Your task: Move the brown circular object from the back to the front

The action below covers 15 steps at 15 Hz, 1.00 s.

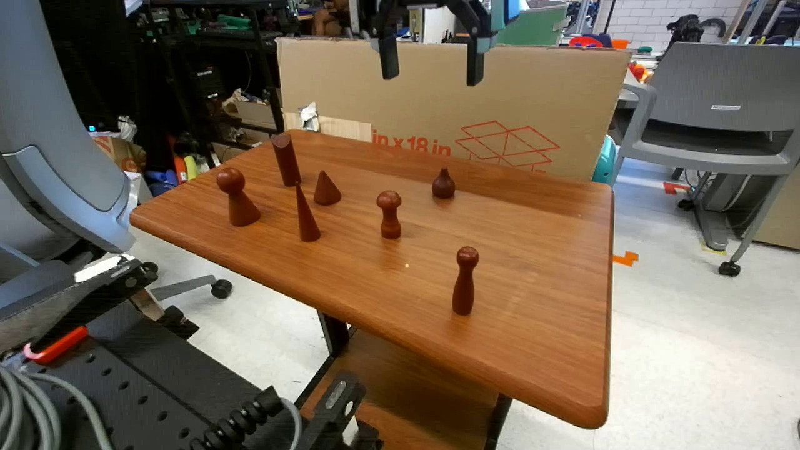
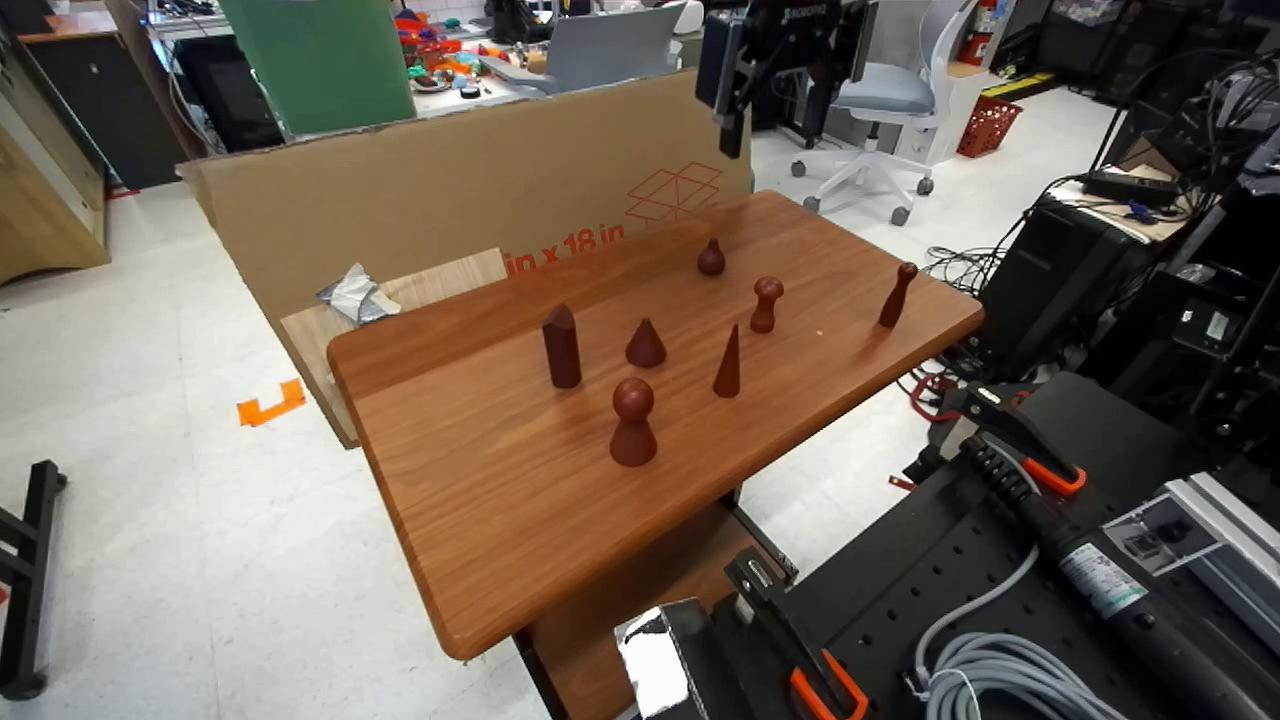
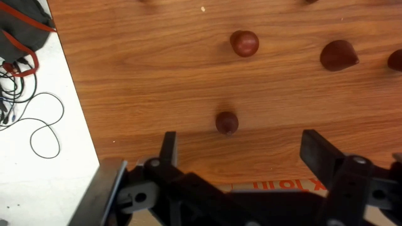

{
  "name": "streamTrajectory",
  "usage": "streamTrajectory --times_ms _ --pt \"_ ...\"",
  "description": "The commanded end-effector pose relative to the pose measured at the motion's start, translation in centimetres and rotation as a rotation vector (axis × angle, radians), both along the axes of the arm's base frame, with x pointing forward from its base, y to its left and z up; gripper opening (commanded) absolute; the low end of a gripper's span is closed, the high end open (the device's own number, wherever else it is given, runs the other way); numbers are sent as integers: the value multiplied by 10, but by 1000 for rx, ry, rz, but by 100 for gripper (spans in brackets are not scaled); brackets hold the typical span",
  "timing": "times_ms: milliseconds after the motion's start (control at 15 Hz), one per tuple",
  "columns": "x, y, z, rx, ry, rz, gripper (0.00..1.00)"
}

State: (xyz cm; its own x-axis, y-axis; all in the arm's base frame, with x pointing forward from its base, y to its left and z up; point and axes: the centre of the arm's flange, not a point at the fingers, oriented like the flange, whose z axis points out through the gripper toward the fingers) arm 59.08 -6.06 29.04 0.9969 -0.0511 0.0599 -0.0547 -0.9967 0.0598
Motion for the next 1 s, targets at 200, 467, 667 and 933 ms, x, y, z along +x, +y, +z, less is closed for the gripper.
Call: streamTrajectory --times_ms 200,467,667,933 --pt "43 -14 -53 -29 33 12 100" --pt "57 -12 -82 -39 65 22 100" --pt "66 -6 -100 -36 95 43 100" --pt "79 5 -118 -47 120 70 100"
